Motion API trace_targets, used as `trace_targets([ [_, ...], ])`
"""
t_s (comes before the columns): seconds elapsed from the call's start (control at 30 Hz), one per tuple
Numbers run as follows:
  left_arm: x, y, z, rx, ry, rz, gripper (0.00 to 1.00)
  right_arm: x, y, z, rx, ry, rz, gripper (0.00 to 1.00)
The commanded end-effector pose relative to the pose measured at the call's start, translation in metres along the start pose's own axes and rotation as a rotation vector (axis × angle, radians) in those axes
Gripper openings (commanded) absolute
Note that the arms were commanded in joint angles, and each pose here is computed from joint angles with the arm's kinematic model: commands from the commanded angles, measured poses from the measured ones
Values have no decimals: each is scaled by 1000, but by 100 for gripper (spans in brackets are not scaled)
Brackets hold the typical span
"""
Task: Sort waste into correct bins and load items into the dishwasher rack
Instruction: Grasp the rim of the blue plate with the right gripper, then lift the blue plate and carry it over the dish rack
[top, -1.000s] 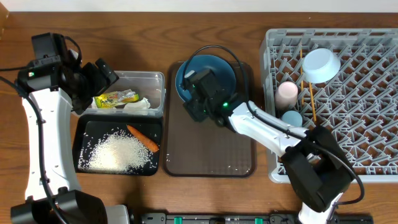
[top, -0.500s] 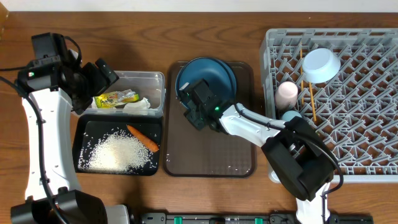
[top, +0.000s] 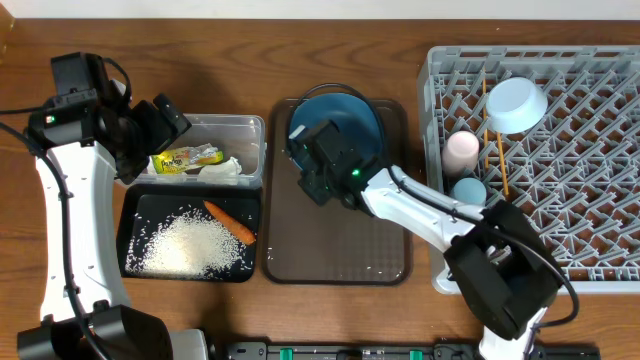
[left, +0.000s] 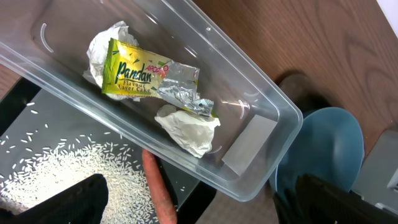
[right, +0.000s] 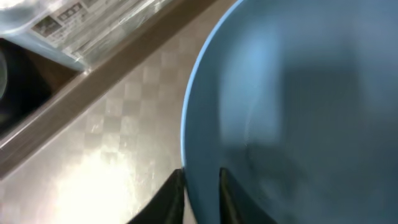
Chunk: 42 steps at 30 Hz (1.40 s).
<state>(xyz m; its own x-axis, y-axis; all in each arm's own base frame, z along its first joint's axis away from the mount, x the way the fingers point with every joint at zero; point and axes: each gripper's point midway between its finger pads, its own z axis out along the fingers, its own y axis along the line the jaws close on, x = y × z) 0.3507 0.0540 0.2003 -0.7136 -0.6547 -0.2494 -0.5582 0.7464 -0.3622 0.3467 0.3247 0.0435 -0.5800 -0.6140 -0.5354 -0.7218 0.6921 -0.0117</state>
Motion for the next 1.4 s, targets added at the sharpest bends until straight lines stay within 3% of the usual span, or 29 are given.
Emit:
trace_targets([
  [0.0,-1,2,-1,-8,-3,10,98,7,6,-5,-12,37,-7,16],
  [0.03,-1,2,-1,-8,-3,10,98,12,7,-5,-13,56,-7,18],
  [0.1,-1,2,-1,-8,-3,10,98,16,7,-5,-14,73,-6,32],
  [0.2,-1,2,-1,-8,-3,10,98,17,7,-5,-14,74,-6,32],
  [0.3,-1,2,-1,-8,-3,10,98,17,7,-5,-14,76,-6,17],
  [0.53,-1,2,-1,-8,-3,10,98,22,9,-6,-17,97,-9,1],
  [0.73,-1,2,-1,-8,-3,10,98,12,12,-16,-31,64,25,1],
  [1.0,-1,2,-1,-8,-3,10,98,-42,49,-103,-285,-140,157,1],
  [1.17,-1,2,-1,-8,-3,10,98,-52,28,-174,-277,-231,275,1],
  [1.37,-1,2,-1,-8,-3,10,98,-37,-19,-243,-202,-314,414,1],
])
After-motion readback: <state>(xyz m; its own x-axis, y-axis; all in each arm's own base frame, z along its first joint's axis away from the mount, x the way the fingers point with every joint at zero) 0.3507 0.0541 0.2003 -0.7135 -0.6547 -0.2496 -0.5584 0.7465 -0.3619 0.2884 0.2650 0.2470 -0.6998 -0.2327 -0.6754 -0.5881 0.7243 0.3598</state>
